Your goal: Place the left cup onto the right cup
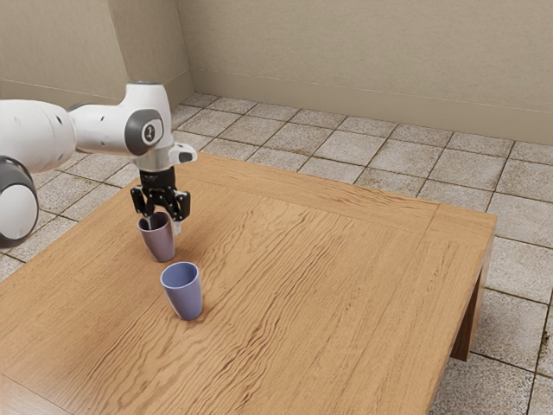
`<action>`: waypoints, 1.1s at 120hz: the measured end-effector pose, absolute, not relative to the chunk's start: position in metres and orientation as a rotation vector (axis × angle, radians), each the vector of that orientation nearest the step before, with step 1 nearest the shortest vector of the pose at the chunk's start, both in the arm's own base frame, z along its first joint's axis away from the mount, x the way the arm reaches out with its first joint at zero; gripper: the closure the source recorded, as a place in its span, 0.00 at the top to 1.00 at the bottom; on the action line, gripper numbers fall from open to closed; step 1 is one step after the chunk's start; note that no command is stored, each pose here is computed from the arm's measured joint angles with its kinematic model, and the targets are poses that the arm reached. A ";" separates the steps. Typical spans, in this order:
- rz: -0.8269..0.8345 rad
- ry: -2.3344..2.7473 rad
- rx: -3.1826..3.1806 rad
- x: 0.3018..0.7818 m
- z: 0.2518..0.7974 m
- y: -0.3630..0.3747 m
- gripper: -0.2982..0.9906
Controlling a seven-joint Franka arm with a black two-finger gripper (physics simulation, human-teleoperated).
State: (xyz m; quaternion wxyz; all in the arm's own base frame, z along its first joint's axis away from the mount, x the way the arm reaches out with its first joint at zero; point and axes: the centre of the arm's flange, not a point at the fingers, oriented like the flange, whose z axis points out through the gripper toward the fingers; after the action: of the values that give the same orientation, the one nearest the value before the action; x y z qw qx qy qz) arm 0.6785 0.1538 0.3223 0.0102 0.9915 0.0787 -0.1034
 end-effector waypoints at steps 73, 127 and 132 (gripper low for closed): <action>-0.328 0.245 3.096 0.682 0.316 0.157 0.40; -0.330 0.253 3.093 0.681 0.315 0.161 0.27; -0.330 0.253 3.093 0.681 0.315 0.161 0.26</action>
State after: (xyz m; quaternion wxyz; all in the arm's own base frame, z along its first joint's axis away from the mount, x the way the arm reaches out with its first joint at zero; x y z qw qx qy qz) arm 0.6808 0.1611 0.3145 0.0104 0.9910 0.0811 -0.1057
